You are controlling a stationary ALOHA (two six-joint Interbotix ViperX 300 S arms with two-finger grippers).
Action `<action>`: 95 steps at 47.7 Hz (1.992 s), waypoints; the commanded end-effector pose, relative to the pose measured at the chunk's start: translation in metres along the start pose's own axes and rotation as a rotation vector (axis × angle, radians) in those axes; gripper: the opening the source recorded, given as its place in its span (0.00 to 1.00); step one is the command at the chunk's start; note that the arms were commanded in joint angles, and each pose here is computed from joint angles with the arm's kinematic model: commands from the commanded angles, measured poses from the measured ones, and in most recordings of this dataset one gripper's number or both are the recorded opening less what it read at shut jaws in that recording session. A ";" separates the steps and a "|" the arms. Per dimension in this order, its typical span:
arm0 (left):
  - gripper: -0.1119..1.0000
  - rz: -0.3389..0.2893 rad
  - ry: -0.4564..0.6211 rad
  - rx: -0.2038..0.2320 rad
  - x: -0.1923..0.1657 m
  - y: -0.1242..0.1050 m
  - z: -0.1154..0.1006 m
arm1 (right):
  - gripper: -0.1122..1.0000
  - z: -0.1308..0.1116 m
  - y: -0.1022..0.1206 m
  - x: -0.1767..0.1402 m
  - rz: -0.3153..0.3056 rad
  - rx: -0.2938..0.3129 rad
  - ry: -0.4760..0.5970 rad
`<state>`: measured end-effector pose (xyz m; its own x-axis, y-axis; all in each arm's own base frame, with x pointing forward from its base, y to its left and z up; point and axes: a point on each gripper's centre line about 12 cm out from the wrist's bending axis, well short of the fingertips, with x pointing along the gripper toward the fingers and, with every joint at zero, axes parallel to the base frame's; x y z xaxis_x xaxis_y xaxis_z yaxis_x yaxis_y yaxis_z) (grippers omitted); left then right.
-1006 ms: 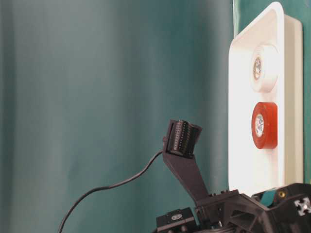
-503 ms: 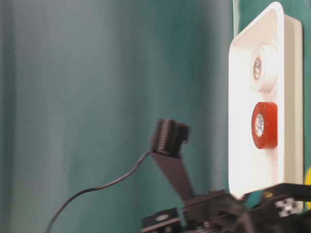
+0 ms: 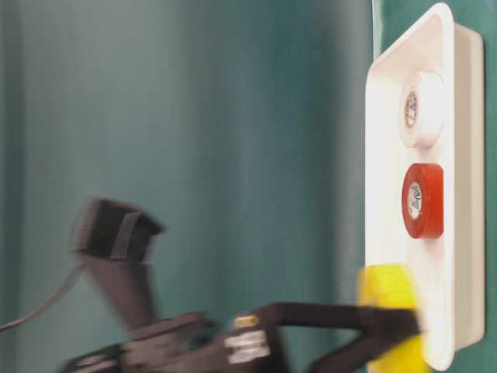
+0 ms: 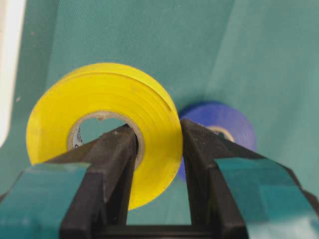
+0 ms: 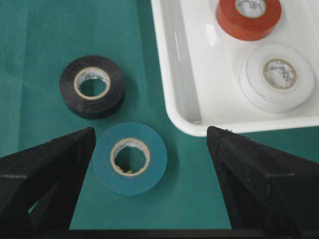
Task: Pick up the tape from a random location and place it into the white case.
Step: 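Lower the left gripper into the yellow roll's hole and close on its rim, then lift the yellow roll and carry it with the left gripper toward the tray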
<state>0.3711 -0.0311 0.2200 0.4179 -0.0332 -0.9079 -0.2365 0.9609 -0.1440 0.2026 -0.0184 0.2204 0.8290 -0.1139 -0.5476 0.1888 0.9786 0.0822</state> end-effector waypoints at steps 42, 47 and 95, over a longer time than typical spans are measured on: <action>0.31 -0.015 -0.084 0.041 -0.142 -0.013 0.034 | 0.90 0.010 0.001 -0.001 0.005 0.002 -0.027; 0.31 -0.015 -0.084 0.041 -0.142 -0.013 0.034 | 0.90 0.010 0.001 -0.001 0.005 0.001 -0.027; 0.31 -0.014 -0.082 0.040 -0.142 -0.012 0.032 | 0.90 0.010 0.001 -0.001 0.005 -0.001 -0.027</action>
<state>0.3476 -0.0292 0.3453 0.4424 -0.0238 -0.8965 -0.2060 0.9702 -0.1274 0.2029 -0.0185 0.2206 0.8290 -0.1139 -0.5476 0.1888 0.9786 0.0822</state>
